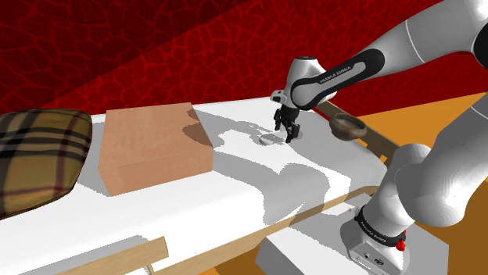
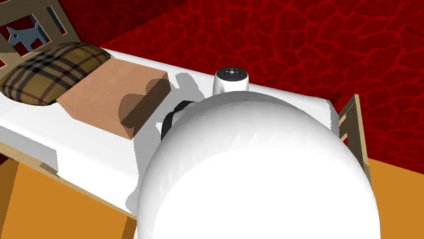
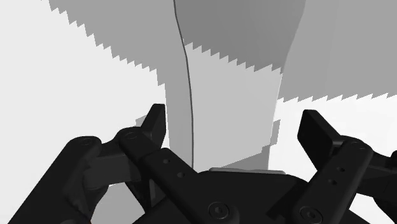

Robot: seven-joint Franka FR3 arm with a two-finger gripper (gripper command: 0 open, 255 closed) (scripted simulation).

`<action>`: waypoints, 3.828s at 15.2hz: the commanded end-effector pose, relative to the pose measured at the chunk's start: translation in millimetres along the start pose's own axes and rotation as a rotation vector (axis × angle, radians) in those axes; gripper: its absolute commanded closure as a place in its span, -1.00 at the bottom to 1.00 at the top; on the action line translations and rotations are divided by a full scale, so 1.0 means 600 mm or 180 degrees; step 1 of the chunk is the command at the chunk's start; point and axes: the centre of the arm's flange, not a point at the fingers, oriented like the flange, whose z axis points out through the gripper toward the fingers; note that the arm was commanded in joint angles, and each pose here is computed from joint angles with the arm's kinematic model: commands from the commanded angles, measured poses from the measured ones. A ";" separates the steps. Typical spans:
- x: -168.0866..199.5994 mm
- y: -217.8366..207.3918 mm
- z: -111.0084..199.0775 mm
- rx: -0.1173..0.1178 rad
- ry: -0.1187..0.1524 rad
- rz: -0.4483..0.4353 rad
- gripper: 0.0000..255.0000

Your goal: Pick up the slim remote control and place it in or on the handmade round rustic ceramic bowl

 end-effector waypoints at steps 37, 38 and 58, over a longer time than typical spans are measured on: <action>-0.002 0.004 -0.192 -0.0001 0.0000 0.0000 1.00; -0.002 0.004 -0.201 -0.0001 0.0000 0.0000 1.00; -0.219 -0.036 -0.285 -0.0001 0.0000 0.0000 1.00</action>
